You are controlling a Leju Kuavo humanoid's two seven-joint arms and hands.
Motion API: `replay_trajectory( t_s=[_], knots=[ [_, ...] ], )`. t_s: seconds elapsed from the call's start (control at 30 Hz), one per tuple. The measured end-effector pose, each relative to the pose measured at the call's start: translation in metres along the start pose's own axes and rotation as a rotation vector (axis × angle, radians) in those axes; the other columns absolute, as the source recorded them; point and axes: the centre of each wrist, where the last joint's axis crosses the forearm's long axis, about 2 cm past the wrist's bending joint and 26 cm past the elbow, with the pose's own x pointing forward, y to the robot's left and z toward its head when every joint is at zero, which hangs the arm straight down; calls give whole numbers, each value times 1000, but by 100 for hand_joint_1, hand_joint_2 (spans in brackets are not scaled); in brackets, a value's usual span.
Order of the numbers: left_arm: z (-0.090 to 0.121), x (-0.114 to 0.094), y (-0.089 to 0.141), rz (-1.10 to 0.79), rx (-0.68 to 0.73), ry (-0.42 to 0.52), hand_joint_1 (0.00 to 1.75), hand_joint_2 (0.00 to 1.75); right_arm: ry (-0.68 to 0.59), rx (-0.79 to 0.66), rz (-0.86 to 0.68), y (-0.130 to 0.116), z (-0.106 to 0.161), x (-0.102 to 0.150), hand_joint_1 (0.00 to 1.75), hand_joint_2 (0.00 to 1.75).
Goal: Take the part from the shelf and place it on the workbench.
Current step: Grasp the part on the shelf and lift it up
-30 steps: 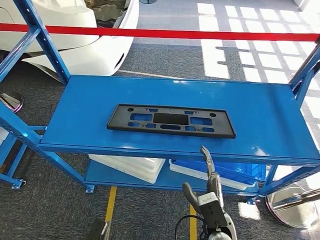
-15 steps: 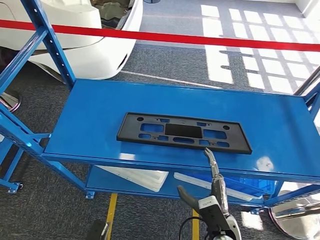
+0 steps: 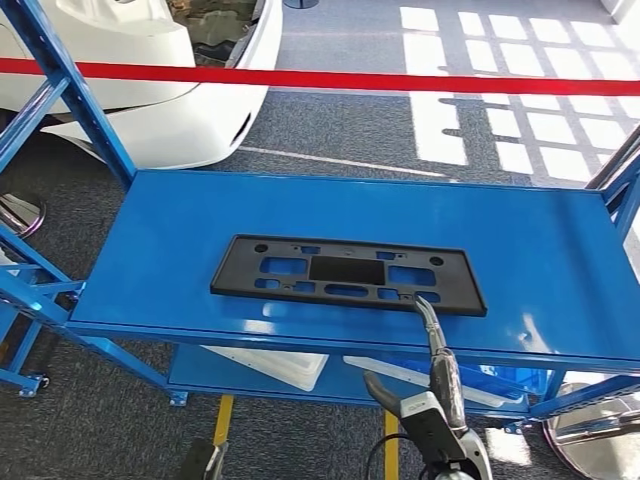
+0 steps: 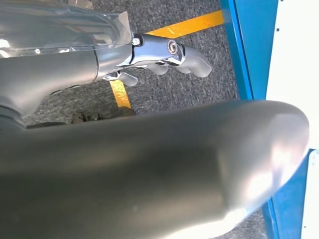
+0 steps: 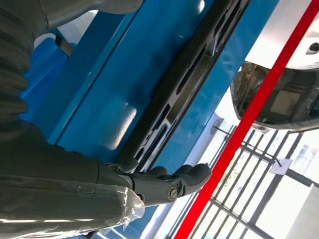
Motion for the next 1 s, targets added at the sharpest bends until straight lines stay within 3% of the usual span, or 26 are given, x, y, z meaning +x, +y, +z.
replay_trajectory(
  t_s=[0.4,0.73,1.0],
  knots=[
    [0,0,1,-35,29,17,0,0,16,22,115,-13,6,-9,0,175],
    [0,0,2,-85,57,54,0,0,79,161,435,-54,32,-34,0,175],
    [0,0,2,-88,52,54,0,0,57,216,686,-87,42,-42,0,175]
  ],
)
